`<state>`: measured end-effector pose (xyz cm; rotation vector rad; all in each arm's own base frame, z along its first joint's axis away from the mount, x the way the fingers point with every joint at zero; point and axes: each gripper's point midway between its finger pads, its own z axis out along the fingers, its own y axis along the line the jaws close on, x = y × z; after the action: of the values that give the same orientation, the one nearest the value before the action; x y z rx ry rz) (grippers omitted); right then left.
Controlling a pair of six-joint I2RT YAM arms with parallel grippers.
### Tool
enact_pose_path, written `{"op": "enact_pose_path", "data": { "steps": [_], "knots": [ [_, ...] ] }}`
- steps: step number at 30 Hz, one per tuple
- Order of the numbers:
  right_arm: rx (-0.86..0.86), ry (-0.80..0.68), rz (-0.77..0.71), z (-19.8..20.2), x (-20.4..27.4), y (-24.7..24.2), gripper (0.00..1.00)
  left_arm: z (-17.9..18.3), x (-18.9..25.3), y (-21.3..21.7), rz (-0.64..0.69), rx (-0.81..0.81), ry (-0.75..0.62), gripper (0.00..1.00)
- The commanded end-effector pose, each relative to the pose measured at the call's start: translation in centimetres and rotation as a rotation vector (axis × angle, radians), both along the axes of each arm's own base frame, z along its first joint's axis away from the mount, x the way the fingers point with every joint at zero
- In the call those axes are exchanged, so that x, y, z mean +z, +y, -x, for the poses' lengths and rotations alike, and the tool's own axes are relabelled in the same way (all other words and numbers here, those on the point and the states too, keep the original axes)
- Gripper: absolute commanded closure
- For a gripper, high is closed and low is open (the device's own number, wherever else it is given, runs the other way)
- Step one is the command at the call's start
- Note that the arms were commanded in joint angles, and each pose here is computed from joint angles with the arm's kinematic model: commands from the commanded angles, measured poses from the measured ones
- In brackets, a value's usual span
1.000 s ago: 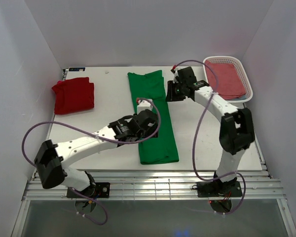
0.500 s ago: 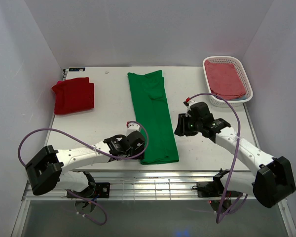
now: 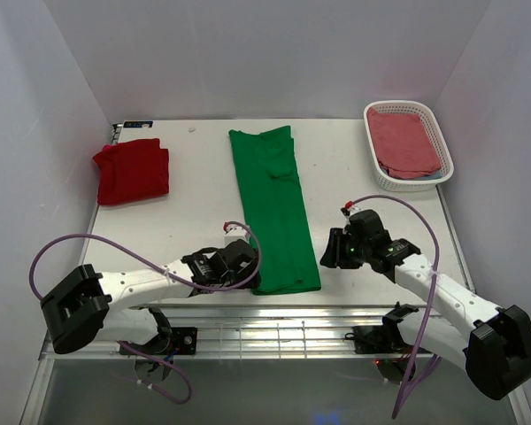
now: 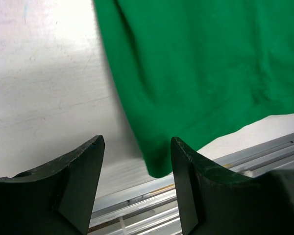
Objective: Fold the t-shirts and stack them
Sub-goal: Fold the tshirt
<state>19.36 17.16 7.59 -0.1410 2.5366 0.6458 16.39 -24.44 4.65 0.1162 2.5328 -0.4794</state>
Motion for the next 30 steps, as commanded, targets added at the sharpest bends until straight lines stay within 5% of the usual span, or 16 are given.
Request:
{"op": "enact_pose_path", "data": {
  "steps": [1, 30],
  "knots": [
    [-0.016, -0.020, -0.075, 0.0, 0.5, 0.9, 0.52, 0.7, -1.0, -0.1, 0.037, 0.000, 0.026, 0.33],
    [-0.013, 0.193, -0.124, 4.2, -5.1, 1.3, 0.51, 4.2, -4.9, 3.3, 0.057, 0.051, 0.131, 0.36]
  ]
}}
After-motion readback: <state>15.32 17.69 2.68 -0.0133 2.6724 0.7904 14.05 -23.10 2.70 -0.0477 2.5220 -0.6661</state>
